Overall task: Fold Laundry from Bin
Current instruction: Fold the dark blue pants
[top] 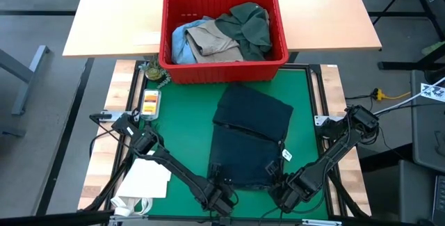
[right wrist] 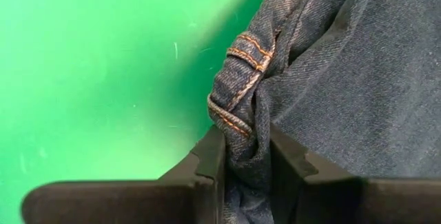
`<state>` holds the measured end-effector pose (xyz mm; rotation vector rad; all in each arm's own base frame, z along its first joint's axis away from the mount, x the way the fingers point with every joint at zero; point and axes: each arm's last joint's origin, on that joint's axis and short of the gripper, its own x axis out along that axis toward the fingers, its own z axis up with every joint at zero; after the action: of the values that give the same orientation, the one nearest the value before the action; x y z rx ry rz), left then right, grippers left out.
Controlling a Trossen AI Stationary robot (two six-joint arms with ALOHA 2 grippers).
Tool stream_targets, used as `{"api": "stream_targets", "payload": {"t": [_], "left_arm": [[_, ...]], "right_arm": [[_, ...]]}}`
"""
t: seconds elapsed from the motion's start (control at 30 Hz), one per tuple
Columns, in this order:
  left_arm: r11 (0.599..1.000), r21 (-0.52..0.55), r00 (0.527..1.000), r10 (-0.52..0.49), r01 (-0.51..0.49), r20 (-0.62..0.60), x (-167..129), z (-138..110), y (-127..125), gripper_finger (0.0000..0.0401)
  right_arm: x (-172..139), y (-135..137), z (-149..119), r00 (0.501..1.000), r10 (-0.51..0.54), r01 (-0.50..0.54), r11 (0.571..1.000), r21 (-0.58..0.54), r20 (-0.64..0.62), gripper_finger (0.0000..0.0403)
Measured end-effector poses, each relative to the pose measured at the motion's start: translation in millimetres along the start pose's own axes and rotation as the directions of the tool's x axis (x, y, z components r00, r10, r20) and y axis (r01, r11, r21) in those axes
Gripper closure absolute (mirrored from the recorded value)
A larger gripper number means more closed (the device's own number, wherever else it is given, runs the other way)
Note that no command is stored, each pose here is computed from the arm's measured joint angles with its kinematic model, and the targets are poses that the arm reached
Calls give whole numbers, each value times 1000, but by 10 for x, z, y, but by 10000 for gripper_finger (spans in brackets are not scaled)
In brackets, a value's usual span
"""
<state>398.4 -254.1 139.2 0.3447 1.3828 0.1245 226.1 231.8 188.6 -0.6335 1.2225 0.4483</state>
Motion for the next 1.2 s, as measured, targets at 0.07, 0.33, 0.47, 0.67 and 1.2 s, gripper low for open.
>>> {"api": "stream_targets", "payload": {"t": [0.07,0.33,0.47,0.67,1.2], "left_arm": [[1000,-1,1000,-5,5,-1,-38,17,7,321],[999,-24,999,-27,27,-17,-395,89,98,394],[996,-41,997,-79,80,25,-664,154,148,396],[956,-134,965,-254,261,70,-959,152,207,399],[824,-78,811,-529,561,251,-1462,145,-12,401]], "right_arm": [[0,0,0,1000,0,0,1000,3,0,331],[-46,-4,16,1000,17,-17,1000,9,-12,331],[-199,-29,67,999,23,-23,1000,2,-41,331],[-507,-1,193,999,37,-37,999,-6,-23,331],[-1154,370,449,968,144,-142,990,-22,206,331]]}}
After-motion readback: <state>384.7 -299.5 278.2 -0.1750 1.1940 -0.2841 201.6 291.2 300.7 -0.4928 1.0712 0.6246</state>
